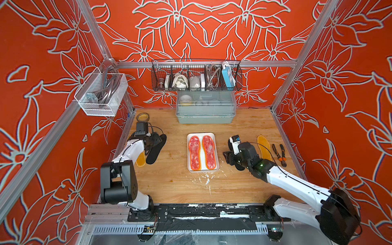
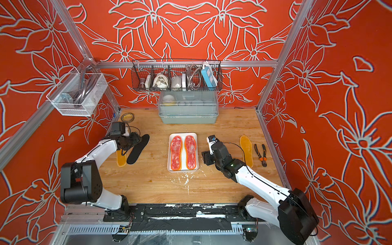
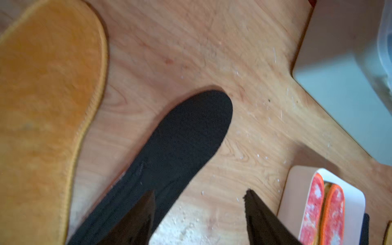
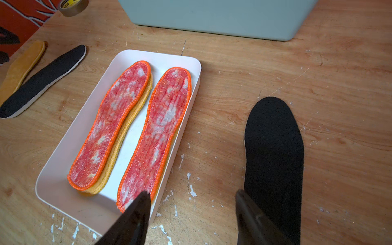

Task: Put the insoles into the storage box
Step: Pick up the insole from the center of the board.

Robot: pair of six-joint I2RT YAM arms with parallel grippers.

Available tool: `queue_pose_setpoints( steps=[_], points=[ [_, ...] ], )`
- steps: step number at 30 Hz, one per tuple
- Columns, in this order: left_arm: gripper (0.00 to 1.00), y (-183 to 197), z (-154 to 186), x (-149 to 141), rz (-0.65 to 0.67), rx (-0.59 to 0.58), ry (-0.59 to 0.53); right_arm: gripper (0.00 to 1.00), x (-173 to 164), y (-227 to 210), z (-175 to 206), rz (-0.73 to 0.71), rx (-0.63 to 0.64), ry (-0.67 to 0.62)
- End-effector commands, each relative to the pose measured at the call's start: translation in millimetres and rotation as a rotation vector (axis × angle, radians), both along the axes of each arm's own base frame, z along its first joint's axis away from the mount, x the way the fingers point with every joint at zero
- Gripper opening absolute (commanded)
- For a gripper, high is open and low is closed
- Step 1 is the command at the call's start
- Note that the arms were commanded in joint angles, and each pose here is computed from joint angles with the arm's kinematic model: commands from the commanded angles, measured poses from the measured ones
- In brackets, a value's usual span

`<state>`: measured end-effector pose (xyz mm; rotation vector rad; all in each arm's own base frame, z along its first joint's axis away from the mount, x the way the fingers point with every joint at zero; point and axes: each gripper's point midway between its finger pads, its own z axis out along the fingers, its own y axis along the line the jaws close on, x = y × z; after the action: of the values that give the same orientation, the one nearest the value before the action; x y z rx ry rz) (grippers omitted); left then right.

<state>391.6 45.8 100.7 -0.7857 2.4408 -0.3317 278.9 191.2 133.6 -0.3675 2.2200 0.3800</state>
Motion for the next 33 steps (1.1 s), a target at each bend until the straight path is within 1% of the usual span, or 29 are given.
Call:
queue_pose_setpoints(
  steps=[1, 3, 5, 9, 13, 19, 23, 28, 31, 33],
  points=[
    [0.68, 7, -21, -7, -0.078, -0.004, 0.118, 0.66, 2, -1, 0, -0.006, -0.002, -0.012],
    [0.69, 9, -28, -3, -0.103, -0.007, 0.129, 0.66, 2, -2, 0, -0.007, 0.0, -0.015],
    [0.72, 16, -36, -4, -0.102, 0.018, 0.184, 0.66, 2, -1, 1, -0.003, 0.003, -0.018],
    [0.75, 20, -46, -3, -0.109, 0.029, 0.236, 0.66, 1, 1, 2, 0.004, 0.013, -0.018],
    [0.77, 13, -58, -8, -0.112, -0.014, 0.263, 0.66, 0, 1, 4, 0.008, 0.018, -0.023],
    [0.78, 5, -75, -20, -0.08, -0.023, 0.307, 0.66, -1, 0, 8, 0.007, 0.03, -0.037],
    [0.78, -7, -81, -25, -0.091, -0.047, 0.318, 0.66, -2, 0, 10, 0.01, 0.037, -0.04],
    [0.75, -25, -85, -34, -0.057, -0.132, 0.292, 0.66, -1, 0, 10, 0.008, 0.036, -0.04],
    [0.67, -36, -82, -44, -0.017, -0.187, 0.263, 0.66, -2, 1, 8, 0.01, 0.033, -0.035],
    [0.66, -45, -80, -51, -0.008, -0.205, 0.237, 0.66, -1, 1, 6, 0.012, 0.03, -0.03]
  ],
)
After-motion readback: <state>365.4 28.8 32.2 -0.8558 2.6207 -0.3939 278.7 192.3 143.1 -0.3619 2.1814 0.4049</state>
